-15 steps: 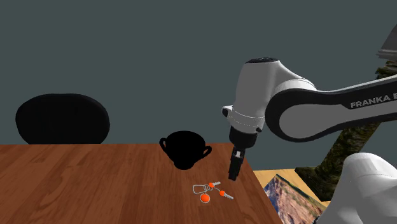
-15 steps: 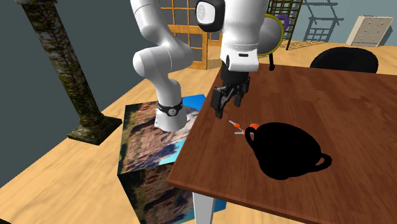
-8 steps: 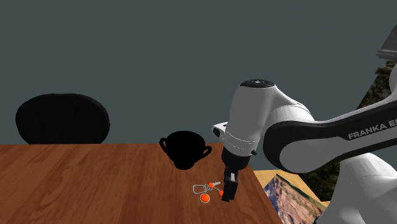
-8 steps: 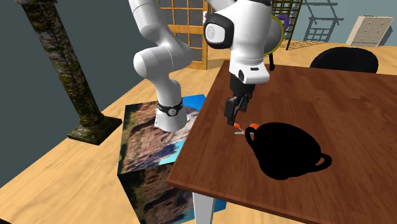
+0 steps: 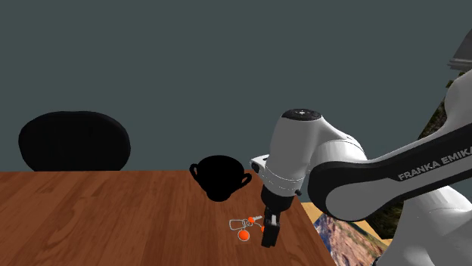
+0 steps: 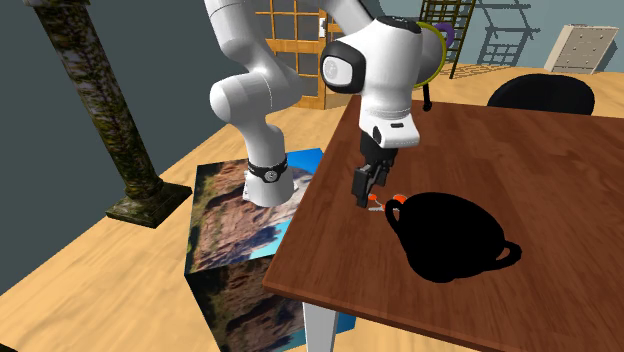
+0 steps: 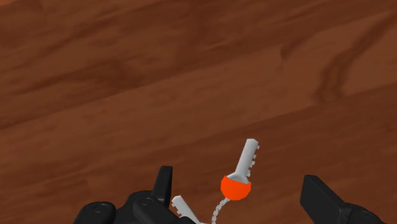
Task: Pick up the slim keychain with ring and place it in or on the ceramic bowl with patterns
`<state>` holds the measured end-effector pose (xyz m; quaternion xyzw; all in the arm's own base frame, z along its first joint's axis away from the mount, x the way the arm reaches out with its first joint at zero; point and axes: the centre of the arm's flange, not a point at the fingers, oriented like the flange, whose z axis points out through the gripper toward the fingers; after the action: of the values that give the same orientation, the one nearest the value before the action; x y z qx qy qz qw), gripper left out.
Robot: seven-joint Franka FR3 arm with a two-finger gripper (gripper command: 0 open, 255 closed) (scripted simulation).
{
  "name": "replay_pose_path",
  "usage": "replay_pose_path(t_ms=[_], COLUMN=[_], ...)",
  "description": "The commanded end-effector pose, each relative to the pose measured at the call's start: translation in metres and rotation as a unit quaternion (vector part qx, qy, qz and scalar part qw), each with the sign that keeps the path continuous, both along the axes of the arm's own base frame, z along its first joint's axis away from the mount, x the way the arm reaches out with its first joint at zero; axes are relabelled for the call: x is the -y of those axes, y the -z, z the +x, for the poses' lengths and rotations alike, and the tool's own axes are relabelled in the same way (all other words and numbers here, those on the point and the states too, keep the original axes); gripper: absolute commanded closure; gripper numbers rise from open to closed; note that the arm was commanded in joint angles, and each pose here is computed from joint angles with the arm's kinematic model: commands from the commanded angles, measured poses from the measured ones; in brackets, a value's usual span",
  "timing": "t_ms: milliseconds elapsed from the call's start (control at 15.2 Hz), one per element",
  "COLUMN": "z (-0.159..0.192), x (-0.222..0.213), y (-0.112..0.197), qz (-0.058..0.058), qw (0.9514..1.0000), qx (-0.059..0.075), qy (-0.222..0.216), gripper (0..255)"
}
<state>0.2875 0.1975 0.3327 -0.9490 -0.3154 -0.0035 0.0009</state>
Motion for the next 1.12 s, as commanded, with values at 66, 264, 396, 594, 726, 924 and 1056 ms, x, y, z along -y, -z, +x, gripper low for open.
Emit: replay_pose_path(t_ms=[66, 264, 396, 594, 726, 924, 1056], z=[0.000, 0.000, 0.000, 0.001, 0.001, 0.000, 0.000], x=[0.000, 0.000, 0.000, -0.001, -0.001, 0.000, 0.000], y=[0.001, 0.000, 0.000, 0.000, 0.001, -0.005, -0.015], qz=[0.000, 0.000, 0.000, 0.000, 0.000, 0.000, 0.000], qw=[1.0000, 1.0000, 1.0000, 1.0000, 1.0000, 1.0000, 1.0000], qx=[0.000, 0.000, 0.000, 0.000, 0.000, 0.000, 0.000], qy=[0.000, 0.000, 0.000, 0.000, 0.000, 0.000, 0.000], gripper=[0, 255, 255, 255, 255, 255, 255])
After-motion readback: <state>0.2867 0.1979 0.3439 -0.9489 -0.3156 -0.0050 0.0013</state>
